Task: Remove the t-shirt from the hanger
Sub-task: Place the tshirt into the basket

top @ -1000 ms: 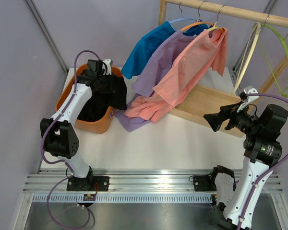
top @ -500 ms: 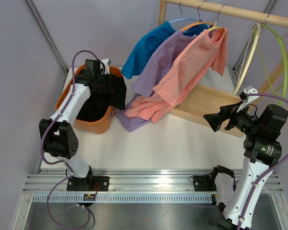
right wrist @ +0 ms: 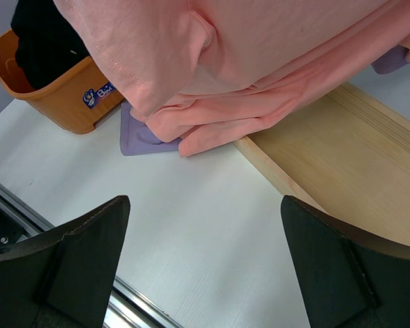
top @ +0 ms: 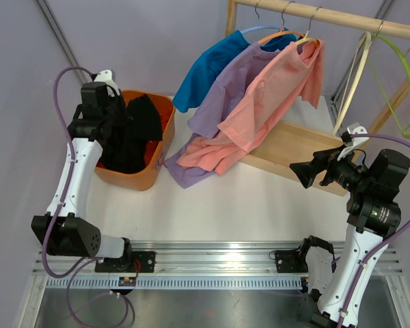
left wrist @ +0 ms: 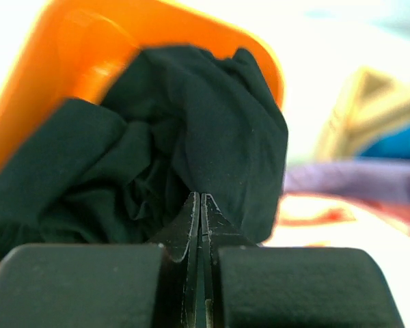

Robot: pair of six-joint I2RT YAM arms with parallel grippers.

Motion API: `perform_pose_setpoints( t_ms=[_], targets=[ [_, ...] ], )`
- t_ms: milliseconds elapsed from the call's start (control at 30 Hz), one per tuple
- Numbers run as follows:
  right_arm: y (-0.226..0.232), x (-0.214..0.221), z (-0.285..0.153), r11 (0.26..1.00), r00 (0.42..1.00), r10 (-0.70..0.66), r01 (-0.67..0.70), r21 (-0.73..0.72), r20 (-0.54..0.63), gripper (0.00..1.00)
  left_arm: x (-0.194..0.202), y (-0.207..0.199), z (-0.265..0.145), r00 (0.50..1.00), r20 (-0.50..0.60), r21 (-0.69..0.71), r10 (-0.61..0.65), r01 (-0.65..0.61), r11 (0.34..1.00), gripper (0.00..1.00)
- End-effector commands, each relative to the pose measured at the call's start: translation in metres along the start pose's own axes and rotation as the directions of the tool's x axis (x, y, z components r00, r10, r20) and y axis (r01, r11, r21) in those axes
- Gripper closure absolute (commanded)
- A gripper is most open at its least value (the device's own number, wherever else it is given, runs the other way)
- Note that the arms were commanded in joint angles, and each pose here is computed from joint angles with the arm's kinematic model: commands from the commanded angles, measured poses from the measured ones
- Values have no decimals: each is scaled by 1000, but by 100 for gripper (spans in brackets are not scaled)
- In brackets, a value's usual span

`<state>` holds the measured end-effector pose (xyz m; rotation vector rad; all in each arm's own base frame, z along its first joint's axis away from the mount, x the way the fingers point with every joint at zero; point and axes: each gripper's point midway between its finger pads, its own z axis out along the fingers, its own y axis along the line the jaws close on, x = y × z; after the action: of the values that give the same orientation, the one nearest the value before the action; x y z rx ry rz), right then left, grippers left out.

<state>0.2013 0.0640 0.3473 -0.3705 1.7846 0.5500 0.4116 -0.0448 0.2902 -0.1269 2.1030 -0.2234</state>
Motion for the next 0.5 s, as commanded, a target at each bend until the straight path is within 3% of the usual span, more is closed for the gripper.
perform_pose_setpoints(
  t_ms=[0,167,300,433,467],
  targets=[
    [5,-12,-5,999,999,-36,36,4,25,0,-33,36,-14,987,157,-150,-33,57,987,100],
    [12,-31,-9,997,996,-76,77,-11,51,1,18,62,29,999,-8,-230,-36,33,973,100],
    [23,-53,-12,992,991,-107,112,-54,82,1,79,54,67,981,-163,-159,-106,80,984,100],
    [36,-79,-14,985,990,-83,98,-141,111,1,110,41,78,964,-236,-64,-127,115,991,100],
    [45,-88,-17,978,988,-85,107,-181,127,1,110,37,78,964,-235,-41,-123,117,992,88]
  ],
)
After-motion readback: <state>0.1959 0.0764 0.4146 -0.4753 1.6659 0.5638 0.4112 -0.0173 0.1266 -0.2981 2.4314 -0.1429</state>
